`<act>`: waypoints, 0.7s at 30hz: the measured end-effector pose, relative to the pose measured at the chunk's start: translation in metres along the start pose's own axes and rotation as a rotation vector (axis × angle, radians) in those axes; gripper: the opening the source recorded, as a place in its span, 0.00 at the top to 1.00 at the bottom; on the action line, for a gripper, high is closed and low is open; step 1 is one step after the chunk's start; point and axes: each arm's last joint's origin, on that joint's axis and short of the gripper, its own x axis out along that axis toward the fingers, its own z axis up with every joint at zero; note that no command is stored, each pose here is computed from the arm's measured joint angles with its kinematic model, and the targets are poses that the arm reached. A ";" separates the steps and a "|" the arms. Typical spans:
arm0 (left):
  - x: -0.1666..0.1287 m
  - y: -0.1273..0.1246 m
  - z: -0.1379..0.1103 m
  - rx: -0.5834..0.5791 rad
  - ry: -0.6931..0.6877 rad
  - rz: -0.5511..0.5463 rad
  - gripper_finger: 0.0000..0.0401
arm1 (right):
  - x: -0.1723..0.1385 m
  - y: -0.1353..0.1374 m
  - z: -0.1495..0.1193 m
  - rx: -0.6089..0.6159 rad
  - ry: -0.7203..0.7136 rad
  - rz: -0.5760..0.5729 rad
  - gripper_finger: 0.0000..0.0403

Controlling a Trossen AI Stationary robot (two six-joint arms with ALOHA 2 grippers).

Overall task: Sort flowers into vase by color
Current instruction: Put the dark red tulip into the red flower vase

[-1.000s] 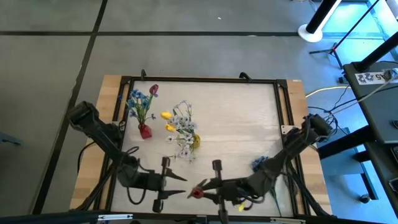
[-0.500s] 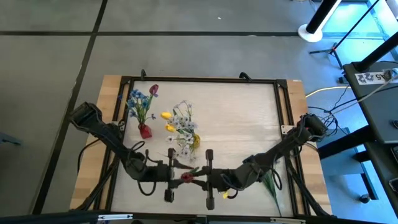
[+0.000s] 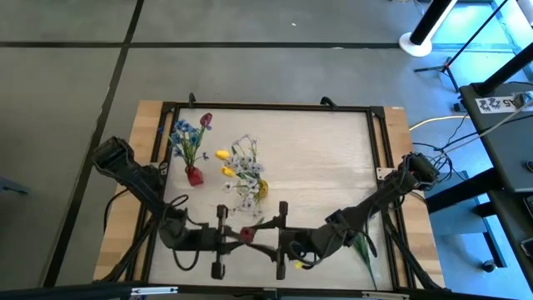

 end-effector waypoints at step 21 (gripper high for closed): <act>-0.118 0.054 0.097 0.266 0.070 0.140 0.99 | -0.089 0.070 0.002 -0.002 0.104 -0.195 0.18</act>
